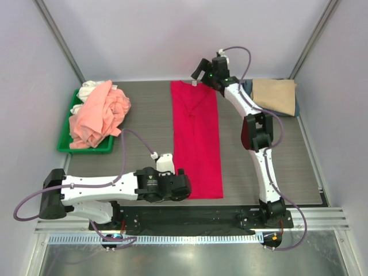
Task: Fold and stack the t-shirts
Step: Fold the tshirt
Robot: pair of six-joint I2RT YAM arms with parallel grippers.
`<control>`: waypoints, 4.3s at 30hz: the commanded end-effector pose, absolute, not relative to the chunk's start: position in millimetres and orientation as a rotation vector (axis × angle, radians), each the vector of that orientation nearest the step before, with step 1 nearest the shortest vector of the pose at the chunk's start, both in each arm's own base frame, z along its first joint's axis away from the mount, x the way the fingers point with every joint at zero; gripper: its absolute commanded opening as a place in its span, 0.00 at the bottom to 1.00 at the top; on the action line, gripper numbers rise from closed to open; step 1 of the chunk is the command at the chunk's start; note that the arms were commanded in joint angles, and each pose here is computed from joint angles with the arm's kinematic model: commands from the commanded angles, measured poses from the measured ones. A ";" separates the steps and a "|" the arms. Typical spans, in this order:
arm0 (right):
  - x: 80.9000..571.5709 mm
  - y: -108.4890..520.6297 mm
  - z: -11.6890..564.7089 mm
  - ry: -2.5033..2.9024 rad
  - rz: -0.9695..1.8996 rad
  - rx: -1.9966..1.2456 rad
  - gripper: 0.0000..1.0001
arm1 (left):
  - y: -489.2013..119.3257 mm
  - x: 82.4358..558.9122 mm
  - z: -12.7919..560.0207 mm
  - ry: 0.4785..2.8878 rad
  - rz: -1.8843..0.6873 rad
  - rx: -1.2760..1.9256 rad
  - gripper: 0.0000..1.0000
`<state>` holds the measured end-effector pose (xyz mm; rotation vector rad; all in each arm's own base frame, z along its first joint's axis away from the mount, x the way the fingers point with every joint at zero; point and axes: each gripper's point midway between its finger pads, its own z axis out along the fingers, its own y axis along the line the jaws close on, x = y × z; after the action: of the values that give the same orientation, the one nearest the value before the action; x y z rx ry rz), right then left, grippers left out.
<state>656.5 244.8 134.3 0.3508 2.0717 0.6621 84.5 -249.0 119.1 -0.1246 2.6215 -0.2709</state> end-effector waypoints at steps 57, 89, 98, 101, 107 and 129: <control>101.9 173.8 7.0 2.730 0.638 0.401 0.01 | -255.1 106.6 10.4 2.678 -0.525 -0.375 0.04; 311.4 167.2 148.4 2.432 0.353 0.338 0.01 | -218.2 283.9 154.5 2.474 -0.389 -0.325 0.00; 361.8 163.7 132.4 2.460 0.321 0.356 0.01 | -226.9 349.5 140.1 2.522 -0.352 -0.265 0.00; 376.3 164.0 126.7 2.471 0.321 0.361 0.01 | -227.5 366.1 134.4 2.541 -0.338 -0.255 0.00; 401.9 169.2 124.2 2.473 0.336 0.359 0.01 | -223.1 389.2 122.4 2.573 -0.307 -0.256 0.00; 470.2 160.9 96.0 2.498 0.351 0.428 0.67 | -220.8 469.5 105.6 2.600 -0.326 -0.225 0.74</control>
<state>438.6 168.8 71.3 0.4252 2.5795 0.3190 439.2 -226.6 79.5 -0.2193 2.6501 -0.2749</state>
